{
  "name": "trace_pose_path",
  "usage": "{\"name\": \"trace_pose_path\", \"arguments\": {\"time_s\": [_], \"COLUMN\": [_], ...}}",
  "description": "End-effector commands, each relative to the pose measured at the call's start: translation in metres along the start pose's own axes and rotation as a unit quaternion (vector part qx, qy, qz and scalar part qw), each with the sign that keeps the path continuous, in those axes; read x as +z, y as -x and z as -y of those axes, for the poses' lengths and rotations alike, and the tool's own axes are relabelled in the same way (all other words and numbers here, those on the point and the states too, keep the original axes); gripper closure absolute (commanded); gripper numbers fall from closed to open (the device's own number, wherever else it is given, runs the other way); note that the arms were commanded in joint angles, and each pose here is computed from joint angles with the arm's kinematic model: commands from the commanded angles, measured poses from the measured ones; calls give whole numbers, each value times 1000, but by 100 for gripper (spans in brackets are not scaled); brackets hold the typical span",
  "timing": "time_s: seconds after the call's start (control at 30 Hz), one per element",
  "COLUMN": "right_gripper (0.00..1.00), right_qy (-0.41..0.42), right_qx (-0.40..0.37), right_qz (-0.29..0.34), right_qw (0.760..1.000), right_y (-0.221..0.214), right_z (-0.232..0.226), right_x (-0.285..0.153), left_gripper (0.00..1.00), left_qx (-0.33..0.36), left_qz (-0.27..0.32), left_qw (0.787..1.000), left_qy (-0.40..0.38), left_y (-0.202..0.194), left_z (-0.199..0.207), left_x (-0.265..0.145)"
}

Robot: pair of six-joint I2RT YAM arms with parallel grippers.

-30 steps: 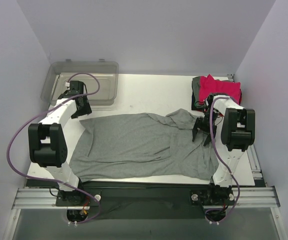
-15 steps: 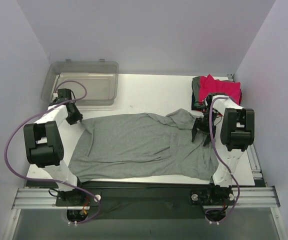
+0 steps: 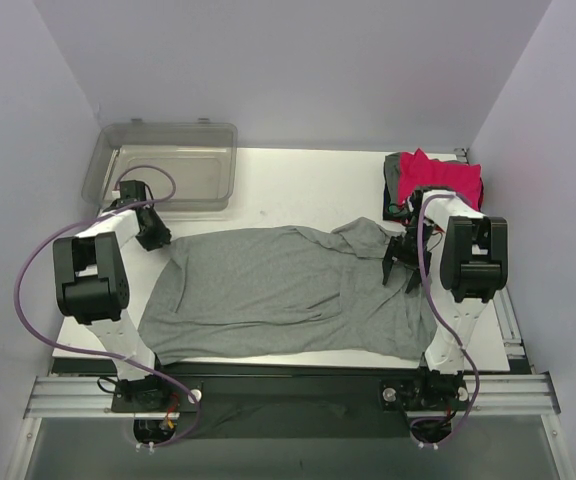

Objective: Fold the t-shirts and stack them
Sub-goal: Grap the side of the flattened tshirt furthest away from the robot with both arms

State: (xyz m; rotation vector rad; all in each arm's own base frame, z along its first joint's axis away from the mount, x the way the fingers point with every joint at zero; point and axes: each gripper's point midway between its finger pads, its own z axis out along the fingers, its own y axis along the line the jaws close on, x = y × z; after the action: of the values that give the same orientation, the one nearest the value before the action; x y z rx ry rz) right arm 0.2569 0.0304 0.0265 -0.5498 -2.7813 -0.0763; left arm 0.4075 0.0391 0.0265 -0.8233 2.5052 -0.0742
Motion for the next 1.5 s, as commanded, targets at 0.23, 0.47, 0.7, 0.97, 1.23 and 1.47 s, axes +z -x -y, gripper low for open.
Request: {"name": "trace_pose_path", "arguments": {"time_s": [0.23, 0.47, 0.7, 0.97, 1.23, 1.47], "right_gripper": [43, 43, 46, 55, 56, 59], "right_qy": [0, 23, 46, 64, 56, 63], "right_qx": [-5, -11, -23, -47, -74, -94], "right_qz": [28, 109, 127, 113, 111, 109], "right_qw": [1000, 994, 991, 990, 989, 988], "right_y": [-14, 13, 54, 77, 93, 92], "right_z": [3, -7, -27, -43, -56, -66], "right_x": [-34, -74, -75, -50, -34, -33], "left_gripper": [77, 98, 100, 99, 96, 89], "left_qx": [-16, 11, 47, 82, 101, 111], "left_qz": [15, 23, 32, 16, 15, 13], "left_qw": [999, 999, 998, 996, 992, 992], "left_qy": [-43, -36, -19, 32, 67, 65], "left_y": [17, 28, 40, 39, 45, 46], "left_z": [20, 19, 15, -3, -12, -9], "left_x": [11, 0, -16, -28, -36, -38]}}
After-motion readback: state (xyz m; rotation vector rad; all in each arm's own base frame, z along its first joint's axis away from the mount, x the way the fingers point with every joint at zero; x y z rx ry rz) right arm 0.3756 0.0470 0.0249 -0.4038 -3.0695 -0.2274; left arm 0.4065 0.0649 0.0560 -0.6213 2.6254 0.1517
